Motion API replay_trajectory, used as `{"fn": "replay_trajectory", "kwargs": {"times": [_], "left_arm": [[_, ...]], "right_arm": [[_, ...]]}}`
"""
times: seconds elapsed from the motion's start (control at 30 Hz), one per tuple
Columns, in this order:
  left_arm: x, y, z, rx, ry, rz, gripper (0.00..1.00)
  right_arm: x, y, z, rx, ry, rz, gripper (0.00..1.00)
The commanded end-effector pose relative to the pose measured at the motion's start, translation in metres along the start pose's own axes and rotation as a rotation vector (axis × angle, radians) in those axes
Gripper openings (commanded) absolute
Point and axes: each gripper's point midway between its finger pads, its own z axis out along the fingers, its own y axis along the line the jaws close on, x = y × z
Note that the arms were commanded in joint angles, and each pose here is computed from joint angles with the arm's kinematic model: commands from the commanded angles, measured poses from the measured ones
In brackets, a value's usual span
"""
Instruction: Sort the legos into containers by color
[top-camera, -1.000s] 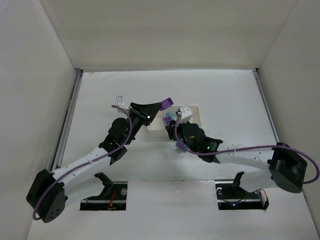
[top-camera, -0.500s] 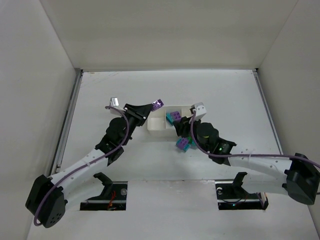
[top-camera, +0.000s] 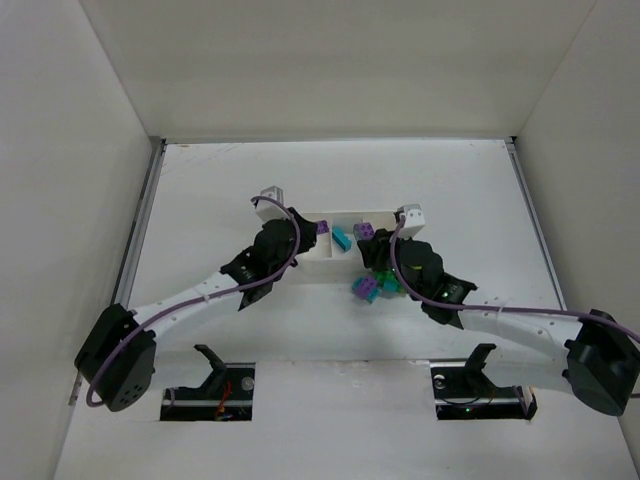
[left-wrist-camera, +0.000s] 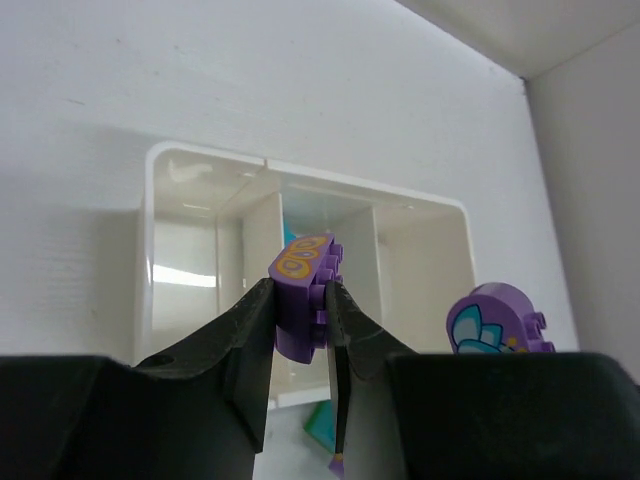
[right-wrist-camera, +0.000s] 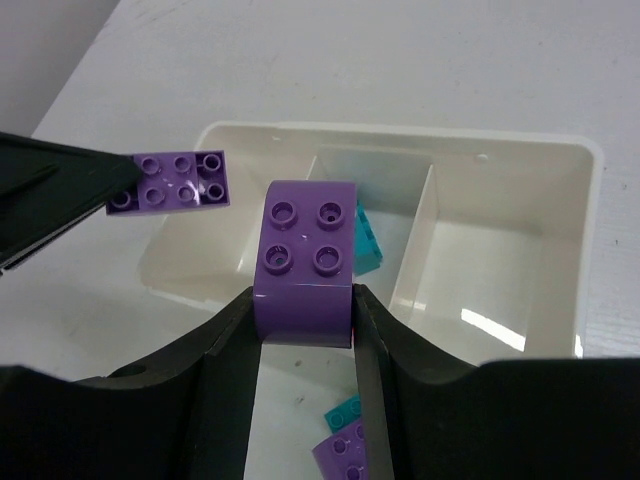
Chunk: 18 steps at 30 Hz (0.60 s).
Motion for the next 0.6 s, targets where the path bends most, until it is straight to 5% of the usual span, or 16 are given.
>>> {"fn": "replay_trajectory", "kwargs": {"times": [0.0, 0.27, 0.47, 0.57], "left_arm": [[-0.014, 0.005, 0.008, -0.071, -0.054, 0.167, 0.11], [-0.004, 0.022, 0.03, -0.143, -0.025, 0.237, 0.18], [-0.01, 0.022, 0.028, -0.136, -0.041, 0.24, 0.42], [-0.022, 0.012, 0.019, -0.104, -0.07, 0.233, 0.47]], "right_arm": [[-0.007, 0.009, 0.002, -0.036, -0.022, 0.033, 0.34], [-0.008, 0.015, 0.003, -0.057, -0.026, 0.048, 0.35], [-0.006, 0.025, 0.008, -0.077, -0.014, 0.056, 0.35], [-0.004, 0.035, 0.014, -0.085, 0.003, 0.05, 0.35]]}}
